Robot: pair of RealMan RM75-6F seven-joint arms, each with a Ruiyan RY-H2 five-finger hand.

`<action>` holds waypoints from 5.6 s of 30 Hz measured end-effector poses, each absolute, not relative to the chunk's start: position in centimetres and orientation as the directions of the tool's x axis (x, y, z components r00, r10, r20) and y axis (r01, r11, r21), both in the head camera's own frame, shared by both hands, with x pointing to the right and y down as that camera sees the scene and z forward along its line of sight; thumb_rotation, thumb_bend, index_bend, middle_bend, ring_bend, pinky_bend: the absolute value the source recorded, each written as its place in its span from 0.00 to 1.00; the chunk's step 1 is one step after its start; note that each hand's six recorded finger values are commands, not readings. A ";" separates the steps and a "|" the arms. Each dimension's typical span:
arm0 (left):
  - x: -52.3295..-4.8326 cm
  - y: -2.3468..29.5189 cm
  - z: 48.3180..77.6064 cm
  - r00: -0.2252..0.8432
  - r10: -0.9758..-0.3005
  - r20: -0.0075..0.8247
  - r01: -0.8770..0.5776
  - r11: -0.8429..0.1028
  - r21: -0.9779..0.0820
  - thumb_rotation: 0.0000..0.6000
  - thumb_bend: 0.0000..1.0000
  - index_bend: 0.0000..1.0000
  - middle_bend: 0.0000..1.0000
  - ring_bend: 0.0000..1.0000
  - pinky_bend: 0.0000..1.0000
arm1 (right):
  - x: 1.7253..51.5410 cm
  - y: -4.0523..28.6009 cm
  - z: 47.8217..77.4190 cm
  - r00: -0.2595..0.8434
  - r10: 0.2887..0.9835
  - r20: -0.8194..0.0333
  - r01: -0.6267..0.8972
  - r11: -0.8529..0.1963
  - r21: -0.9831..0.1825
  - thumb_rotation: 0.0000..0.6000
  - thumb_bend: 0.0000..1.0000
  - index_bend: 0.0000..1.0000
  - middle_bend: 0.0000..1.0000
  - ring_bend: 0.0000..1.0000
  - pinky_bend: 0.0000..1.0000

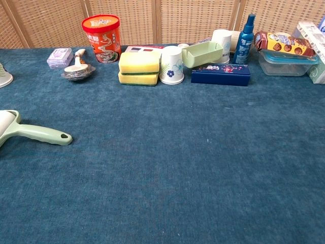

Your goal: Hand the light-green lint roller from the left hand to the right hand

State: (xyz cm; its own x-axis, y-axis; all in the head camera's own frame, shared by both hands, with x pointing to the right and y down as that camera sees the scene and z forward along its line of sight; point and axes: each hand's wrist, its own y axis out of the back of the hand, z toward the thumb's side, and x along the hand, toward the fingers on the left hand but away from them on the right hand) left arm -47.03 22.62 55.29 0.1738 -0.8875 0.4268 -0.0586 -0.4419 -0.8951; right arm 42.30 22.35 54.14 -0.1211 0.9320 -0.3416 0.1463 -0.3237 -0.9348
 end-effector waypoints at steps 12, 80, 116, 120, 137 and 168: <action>-46.6 22.9 55.9 0.194 -0.865 0.462 -0.053 -0.480 -0.876 1.00 0.00 0.00 0.00 0.00 0.00 | 42.3 22.3 54.3 -0.120 0.930 -0.348 0.148 -0.330 -0.933 1.00 0.00 0.00 0.00 0.00 0.00; -40.8 17.8 66.9 0.226 -0.681 0.696 -0.158 -0.731 -0.664 1.00 0.00 0.28 0.30 0.30 0.38 | 42.5 22.7 55.1 -0.095 0.904 -0.417 0.172 -0.397 -0.901 1.00 0.00 0.00 0.00 0.00 0.00; -18.3 15.6 65.8 0.574 -0.597 0.561 -0.367 -0.799 -0.476 1.00 0.00 0.27 0.30 0.29 0.38 | 26.6 21.2 57.5 0.221 0.789 -0.574 0.188 -0.612 -0.768 1.00 0.00 0.00 0.00 0.00 0.00; -17.5 15.8 65.6 0.580 -0.593 0.559 -0.378 -0.803 -0.460 1.00 0.00 0.26 0.30 0.29 0.38 | 26.2 20.9 58.2 0.190 0.779 -0.598 0.208 -0.627 -0.751 1.00 0.00 0.00 0.00 0.00 0.00; -14.5 16.0 64.4 0.586 -0.594 0.551 -0.403 -0.804 -0.438 1.00 0.00 0.25 0.29 0.28 0.38 | 22.5 21.2 59.2 0.096 0.749 -0.656 0.153 -0.662 -0.733 1.00 0.00 0.00 0.00 0.00 0.00; -12.9 16.9 65.3 0.515 -0.609 0.602 -0.387 -0.793 -0.471 1.00 0.00 0.22 0.25 0.26 0.38 | 21.0 19.8 59.0 0.042 0.754 -0.656 0.130 -0.655 -0.745 1.00 0.00 0.00 0.00 0.00 0.00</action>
State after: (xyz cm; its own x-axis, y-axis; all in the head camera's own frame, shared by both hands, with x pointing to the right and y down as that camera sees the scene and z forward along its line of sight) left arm -12.94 16.90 65.27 0.5154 -0.6094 0.6024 -0.3867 -0.7928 -0.4711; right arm 21.03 19.78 58.96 0.0416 0.7539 -0.6557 0.1302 -0.6547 -0.7446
